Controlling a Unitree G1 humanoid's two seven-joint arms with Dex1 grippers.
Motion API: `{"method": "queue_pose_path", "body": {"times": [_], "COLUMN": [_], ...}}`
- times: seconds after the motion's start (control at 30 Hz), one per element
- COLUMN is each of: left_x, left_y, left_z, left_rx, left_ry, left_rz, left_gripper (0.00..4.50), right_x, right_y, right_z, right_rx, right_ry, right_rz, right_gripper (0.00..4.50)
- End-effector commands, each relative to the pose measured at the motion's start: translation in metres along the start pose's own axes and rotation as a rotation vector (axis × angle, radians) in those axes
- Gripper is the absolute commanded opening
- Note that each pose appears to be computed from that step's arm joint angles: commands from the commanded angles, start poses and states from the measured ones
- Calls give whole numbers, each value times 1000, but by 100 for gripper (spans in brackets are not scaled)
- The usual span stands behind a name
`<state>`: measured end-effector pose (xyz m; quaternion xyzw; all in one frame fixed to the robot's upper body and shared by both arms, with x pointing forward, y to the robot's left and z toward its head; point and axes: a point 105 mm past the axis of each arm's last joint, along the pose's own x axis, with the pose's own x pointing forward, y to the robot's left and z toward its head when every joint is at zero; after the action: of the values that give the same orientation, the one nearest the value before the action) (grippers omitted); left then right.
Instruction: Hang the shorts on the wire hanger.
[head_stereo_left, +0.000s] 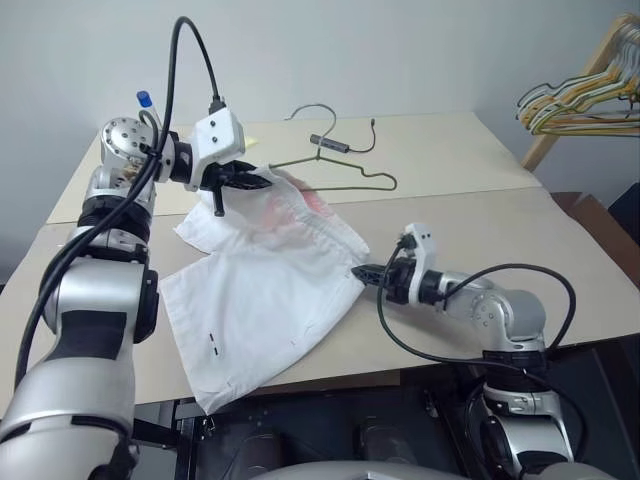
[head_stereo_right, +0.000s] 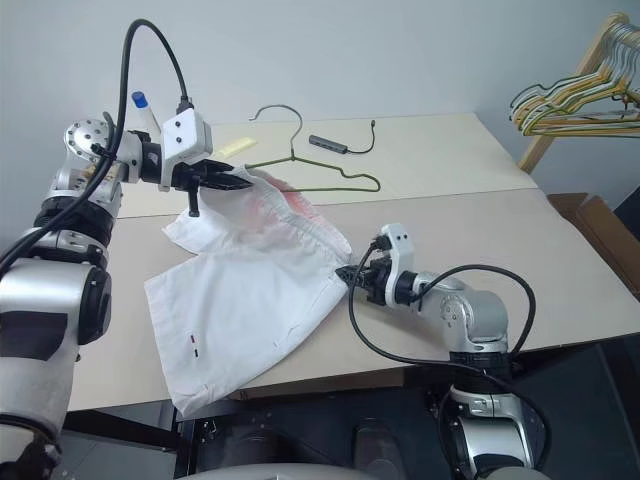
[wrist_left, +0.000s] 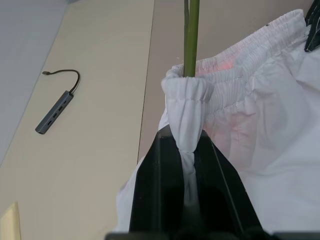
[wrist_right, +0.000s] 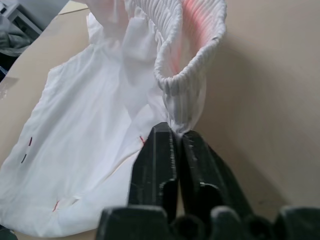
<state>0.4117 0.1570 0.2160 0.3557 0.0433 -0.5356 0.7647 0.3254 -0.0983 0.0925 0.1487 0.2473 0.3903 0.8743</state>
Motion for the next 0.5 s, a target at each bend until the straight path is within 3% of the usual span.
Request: {"method": "queue_pose_path", "body": {"times": [0.03, 0.2, 0.5], "left_x": [-12, -22, -39], "left_y": [10, 6, -7], "left_z": [14, 15, 18], "left_rx": [30, 26, 32], "left_ry": [-52, -96, -157], "left_rz": [40, 7, -89], "left_gripper": [0, 0, 0], "right_x": [-1, -12, -54], "right_y": [4, -19, -53], "right_z": [16, 26, 71], "right_rx": [-48, -131, -253], "right_ry": [-53, -69, -60], "right_rz": [1, -108, -158], "right_gripper": [2, 2, 2]}}
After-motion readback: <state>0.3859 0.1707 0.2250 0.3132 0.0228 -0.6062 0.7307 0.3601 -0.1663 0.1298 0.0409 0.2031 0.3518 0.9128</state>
